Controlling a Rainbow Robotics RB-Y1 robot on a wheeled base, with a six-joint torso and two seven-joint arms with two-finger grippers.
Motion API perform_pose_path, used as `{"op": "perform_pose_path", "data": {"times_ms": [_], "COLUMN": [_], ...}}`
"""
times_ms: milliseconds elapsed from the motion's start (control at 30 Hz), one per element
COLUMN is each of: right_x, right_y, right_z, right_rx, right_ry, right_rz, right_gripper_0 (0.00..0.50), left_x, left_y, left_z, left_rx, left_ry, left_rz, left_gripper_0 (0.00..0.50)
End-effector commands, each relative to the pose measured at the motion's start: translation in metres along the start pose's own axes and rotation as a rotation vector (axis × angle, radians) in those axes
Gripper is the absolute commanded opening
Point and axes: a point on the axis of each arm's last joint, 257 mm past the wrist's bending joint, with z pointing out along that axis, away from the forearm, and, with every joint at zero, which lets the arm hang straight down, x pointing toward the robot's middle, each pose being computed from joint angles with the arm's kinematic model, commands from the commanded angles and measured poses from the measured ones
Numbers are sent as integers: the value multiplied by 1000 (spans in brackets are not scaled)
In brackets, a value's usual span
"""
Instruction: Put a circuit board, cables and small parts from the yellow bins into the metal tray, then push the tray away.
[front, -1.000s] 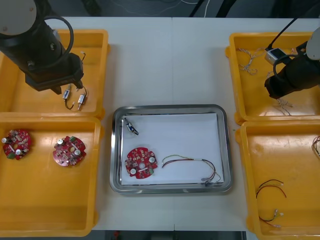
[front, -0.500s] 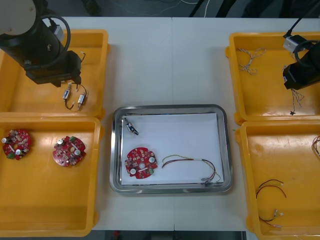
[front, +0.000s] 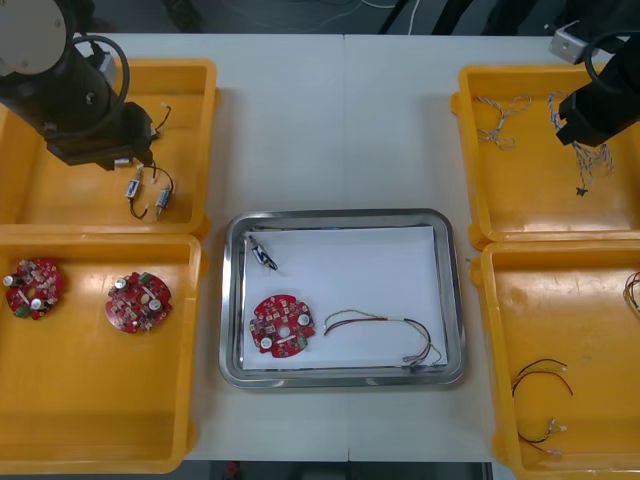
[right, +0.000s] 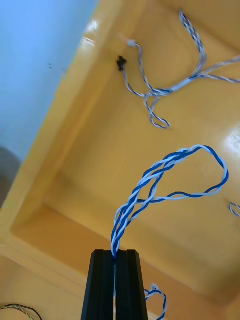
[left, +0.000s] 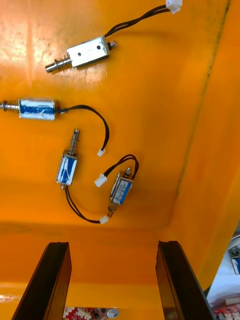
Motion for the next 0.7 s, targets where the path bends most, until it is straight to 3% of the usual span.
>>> {"op": "perform_pose_path", "data": {"times_ms": [33, 300, 433, 633, 700], "right_x": [-33, -56, -66, -76, -77], "right_y": [18, 69, 101, 145, 159], "right_z": [-26, -19, -11, -3, 1], "right_rx": [35, 23, 13, -12, -19], "right_ry": [-42, -54, -58, -74, -78], "right_rz": [-172, -337, -415, -511, -542], "right_gripper_0": [0, 0, 0, 0, 0], "left_x": [-34, -27, -20, -14, -13], "left_y": [8, 9, 10, 12, 10], "left_z": [-20, -2, 9, 18, 22], "left_rx": [-17, -22, -4, 9, 17], "left_ry": [-99, -78, -70, -52, -44], "left_rz": [47, 42, 26, -24, -82], "left_gripper_0": [500, 500, 500, 500, 500]}}
